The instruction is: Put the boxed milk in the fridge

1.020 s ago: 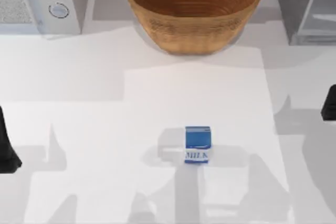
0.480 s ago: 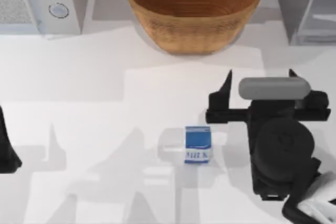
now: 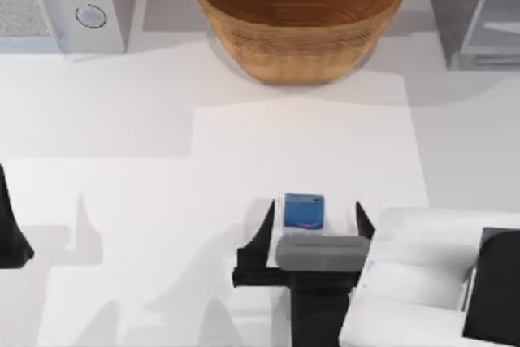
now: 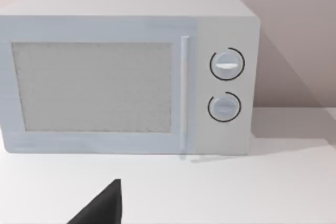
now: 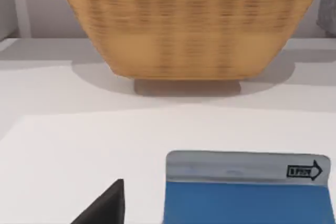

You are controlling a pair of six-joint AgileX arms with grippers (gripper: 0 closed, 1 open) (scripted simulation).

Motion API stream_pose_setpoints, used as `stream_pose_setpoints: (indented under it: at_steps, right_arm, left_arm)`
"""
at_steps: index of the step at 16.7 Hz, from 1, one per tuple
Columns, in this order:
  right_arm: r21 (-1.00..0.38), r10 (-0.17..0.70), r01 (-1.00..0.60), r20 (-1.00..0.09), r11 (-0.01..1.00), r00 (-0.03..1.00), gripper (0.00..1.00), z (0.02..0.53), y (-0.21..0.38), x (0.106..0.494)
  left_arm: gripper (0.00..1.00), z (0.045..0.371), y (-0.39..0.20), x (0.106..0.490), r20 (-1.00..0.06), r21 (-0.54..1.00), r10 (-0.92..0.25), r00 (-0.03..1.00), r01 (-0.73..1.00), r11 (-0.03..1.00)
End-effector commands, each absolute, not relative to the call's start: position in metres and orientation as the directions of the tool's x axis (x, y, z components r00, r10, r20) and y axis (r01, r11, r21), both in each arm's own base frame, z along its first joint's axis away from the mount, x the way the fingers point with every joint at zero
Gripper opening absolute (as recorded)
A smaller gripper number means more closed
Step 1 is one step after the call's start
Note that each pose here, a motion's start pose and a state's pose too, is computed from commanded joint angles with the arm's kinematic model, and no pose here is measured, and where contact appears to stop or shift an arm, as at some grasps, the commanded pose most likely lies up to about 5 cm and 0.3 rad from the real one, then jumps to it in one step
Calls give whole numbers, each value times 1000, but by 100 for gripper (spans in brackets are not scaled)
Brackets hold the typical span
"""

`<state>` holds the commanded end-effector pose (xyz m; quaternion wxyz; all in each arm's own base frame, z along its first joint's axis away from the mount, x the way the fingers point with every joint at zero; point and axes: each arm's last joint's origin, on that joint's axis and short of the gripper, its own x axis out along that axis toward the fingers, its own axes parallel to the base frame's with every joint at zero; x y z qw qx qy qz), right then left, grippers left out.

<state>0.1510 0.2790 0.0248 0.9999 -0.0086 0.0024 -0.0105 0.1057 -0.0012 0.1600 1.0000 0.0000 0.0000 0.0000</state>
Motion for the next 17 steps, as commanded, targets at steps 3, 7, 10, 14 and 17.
stream_pose_setpoints:
  at_steps: [3, 7, 10, 14, 17]
  right_arm:
    - [-2, -12, 12, 0, 1000, 1000, 100, 5, 286, 136]
    - [0, -10, 10, 0, 1000, 1000, 100, 2, 286, 133]
    - [-29, 0, -1, -13, 1000, 1000, 100, -6, 287, 139]
    - [2, -10, 10, -1, 1000, 1000, 100, 0, 290, 154]
    - [0, -10, 10, 0, 1000, 1000, 100, 1, 288, 168]
  left_arm:
    - [100, 160, -1, 106, 0, 0, 0, 1000, 0, 1000]
    - [100, 160, -1, 106, 0, 0, 0, 1000, 0, 1000]
    - [100, 160, -1, 106, 0, 0, 0, 1000, 0, 1000]
    - [100, 160, -1, 106, 0, 0, 0, 1000, 0, 1000]
    - [100, 160, -1, 106, 0, 0, 0, 1000, 0, 1000]
